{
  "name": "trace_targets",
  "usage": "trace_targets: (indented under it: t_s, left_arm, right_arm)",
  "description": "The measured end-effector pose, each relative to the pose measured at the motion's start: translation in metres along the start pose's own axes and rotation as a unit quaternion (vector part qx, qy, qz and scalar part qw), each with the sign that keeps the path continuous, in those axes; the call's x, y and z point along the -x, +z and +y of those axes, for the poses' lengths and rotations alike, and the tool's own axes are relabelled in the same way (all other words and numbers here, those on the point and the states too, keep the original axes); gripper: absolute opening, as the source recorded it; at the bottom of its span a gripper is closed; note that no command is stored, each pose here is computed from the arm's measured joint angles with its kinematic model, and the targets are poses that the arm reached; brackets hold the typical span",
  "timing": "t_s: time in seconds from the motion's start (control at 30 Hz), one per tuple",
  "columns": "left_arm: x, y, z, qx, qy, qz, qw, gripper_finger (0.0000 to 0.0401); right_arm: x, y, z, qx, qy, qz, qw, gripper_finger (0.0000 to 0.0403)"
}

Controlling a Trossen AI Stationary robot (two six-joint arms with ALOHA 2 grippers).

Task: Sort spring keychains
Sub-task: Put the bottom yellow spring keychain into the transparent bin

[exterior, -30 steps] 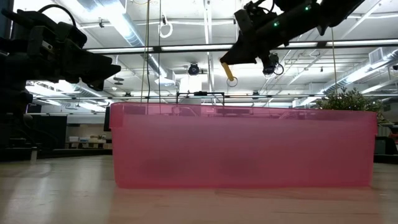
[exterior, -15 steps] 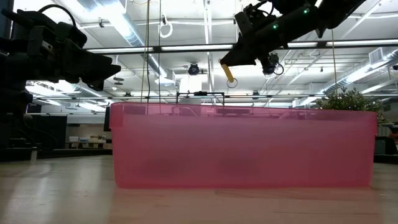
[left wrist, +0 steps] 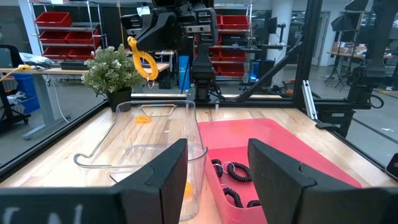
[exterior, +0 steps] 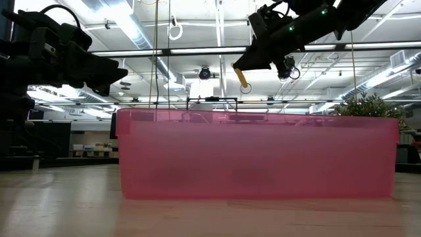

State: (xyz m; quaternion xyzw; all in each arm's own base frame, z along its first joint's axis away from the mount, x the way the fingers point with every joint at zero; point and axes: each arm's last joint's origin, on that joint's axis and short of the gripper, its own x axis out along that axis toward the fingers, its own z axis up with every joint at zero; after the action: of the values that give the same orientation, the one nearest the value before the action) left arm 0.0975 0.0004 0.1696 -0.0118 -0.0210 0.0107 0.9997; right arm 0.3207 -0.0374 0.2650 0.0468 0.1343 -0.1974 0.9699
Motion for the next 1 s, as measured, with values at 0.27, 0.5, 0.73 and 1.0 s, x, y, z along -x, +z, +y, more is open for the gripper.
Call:
trace_targets:
  t_s: [0.27,0.5,0.73,1.0]
  left_arm:
    - [0.0,0.0,0.0,0.0,0.0,0.0,1.0,0.0172]
    - [0.0,0.0,0.0,0.0,0.0,0.0,1.0,0.0172]
    - [0.0,0.0,0.0,0.0,0.0,0.0,1.0,0.0172]
    - [0.0,0.0,0.0,0.0,0.0,0.0,1.0,0.0172]
  right_arm:
    - [0.0,0.0,0.001,-0.002,0.009,0.001,1.0,0.0001]
    - [0.0,0.0,0.001,-0.006,0.016,0.002,1.0,0.0001]
    - [0.003,-0.001,0.011,-0.007,0.04,0.005,0.999,0.0001]
    - [0.005,-0.002,0.018,-0.007,0.05,0.005,0.999,0.0001]
